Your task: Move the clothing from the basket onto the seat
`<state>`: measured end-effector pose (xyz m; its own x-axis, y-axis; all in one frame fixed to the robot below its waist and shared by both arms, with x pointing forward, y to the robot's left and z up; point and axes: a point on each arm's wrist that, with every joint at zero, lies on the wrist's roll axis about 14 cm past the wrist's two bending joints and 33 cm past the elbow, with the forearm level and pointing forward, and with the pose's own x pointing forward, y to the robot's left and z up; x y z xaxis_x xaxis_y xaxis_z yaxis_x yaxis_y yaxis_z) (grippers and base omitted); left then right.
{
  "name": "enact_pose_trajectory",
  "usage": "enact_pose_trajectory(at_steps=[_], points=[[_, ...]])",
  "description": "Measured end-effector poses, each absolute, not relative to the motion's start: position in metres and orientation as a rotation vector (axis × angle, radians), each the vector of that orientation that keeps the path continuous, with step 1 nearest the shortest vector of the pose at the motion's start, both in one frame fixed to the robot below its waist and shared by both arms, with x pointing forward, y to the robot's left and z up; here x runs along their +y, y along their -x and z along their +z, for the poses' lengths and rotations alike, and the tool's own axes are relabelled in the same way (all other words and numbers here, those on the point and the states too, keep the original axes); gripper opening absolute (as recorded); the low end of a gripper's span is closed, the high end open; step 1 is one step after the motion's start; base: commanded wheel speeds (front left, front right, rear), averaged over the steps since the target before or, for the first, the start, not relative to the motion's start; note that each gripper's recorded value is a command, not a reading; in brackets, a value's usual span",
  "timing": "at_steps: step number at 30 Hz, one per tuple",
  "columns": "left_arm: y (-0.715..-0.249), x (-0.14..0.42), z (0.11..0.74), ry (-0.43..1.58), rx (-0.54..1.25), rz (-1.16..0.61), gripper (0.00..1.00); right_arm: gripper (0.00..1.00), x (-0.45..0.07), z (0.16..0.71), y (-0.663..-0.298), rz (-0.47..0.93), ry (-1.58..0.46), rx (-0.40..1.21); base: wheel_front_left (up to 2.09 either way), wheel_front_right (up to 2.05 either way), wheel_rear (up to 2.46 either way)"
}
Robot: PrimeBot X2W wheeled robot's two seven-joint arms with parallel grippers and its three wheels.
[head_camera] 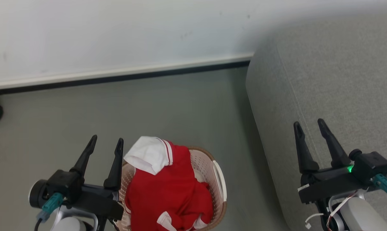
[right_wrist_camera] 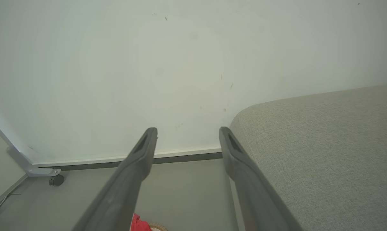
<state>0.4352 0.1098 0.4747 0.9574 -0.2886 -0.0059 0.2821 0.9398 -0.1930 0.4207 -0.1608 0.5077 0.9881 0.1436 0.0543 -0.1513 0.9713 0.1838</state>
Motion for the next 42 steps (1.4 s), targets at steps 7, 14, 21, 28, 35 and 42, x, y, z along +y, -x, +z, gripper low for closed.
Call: enact_pose_trajectory(at_steps=[7, 14, 21, 28, 35, 42], points=[[-0.456, 0.093, 0.441, 0.2, 0.122, -0.336, 1.0, 1.0, -0.17, 0.497, -0.437, 0.107, -0.208, -0.025, 0.0, 0.0, 0.0], [-0.471, 0.074, 0.396, 0.199, 0.248, -0.391, 1.0, 1.0, -0.175, 0.481, -0.453, 0.071, -0.224, -0.003, 0.0, 0.0, 0.0], [-0.476, 0.061, 0.337, 0.19, 0.417, -0.425, 1.0, 1.0, -0.18, 0.464, -0.467, 0.044, -0.233, 0.022, 0.0, 0.0, 0.0], [-0.47, 0.051, 0.277, 0.175, 0.596, -0.453, 1.0, 1.0, -0.189, 0.444, -0.476, 0.019, -0.222, 0.056, 0.0, 0.0, 0.0], [-0.459, 0.054, 0.222, 0.142, 0.758, -0.461, 1.0, 1.0, -0.186, 0.418, -0.481, 0.011, -0.232, 0.109, 0.0, 0.0, 0.0], [-0.452, 0.051, 0.179, 0.107, 0.877, -0.487, 1.0, 1.0, -0.186, 0.394, -0.485, 0.002, -0.218, 0.152, 0.0, 0.0, 0.0]])
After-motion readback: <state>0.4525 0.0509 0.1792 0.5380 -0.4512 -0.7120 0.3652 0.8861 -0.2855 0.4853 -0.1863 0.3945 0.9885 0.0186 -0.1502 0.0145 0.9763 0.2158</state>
